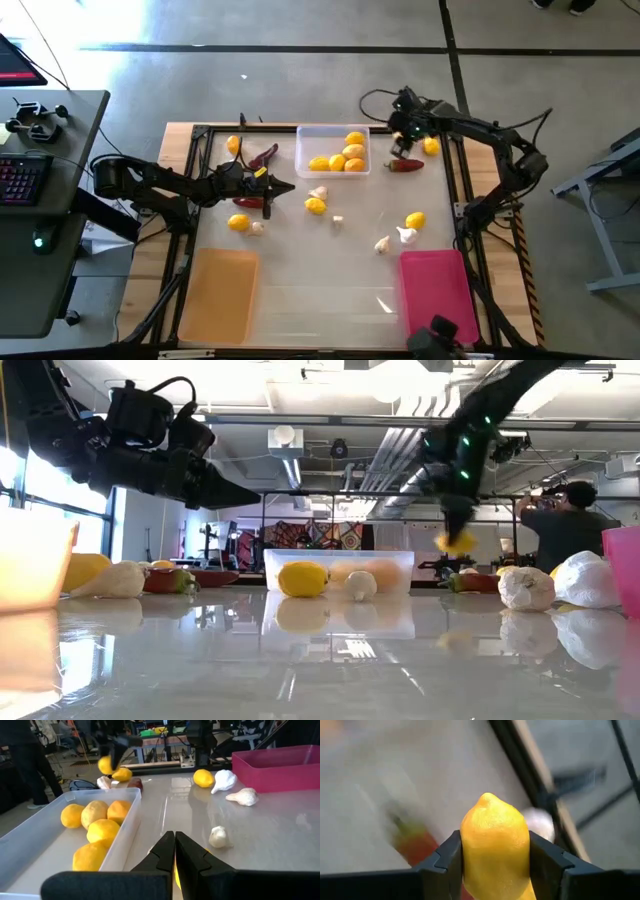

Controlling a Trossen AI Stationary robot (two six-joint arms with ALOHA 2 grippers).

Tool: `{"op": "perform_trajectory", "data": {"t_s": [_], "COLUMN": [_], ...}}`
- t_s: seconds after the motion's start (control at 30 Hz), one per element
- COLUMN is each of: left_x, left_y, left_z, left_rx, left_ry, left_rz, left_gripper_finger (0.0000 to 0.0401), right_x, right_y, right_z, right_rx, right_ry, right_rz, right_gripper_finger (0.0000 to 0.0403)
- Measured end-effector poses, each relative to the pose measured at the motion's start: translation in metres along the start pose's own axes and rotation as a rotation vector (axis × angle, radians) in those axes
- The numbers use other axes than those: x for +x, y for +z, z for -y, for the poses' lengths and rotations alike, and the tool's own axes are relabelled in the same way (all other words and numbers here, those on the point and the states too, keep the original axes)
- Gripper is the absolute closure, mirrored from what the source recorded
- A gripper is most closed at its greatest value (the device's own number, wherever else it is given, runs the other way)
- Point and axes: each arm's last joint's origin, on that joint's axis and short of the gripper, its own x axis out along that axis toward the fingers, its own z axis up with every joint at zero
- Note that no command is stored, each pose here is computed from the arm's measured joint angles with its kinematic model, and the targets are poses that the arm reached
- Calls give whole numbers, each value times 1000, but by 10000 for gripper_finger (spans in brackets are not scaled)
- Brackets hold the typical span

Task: Sort produce into baskets
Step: Put the top right lemon into the transparent bin

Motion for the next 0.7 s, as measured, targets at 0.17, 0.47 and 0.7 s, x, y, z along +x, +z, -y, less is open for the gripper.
{"op": "perform_trajectory", "data": {"t_s": [0.17, 0.47, 0.7], "left_x": [0, -3, -3], "left_y": [0, -2, -4], "left_z": [-3, -14, -14], "left_rx": [0, -16, -31], "left_ry": [22, 74, 69], "left_rz": [4, -4, -25], "left_gripper_finger": [401, 401, 401], "right_x": [-14, 0, 48], "right_y": [40, 111, 155], "right_z": [-38, -83, -81], "right_rx": [-115, -288, -360], "right_ry": [6, 69, 144], "right_rz": [210, 417, 307], "right_gripper_finger": [250, 249, 249]}}
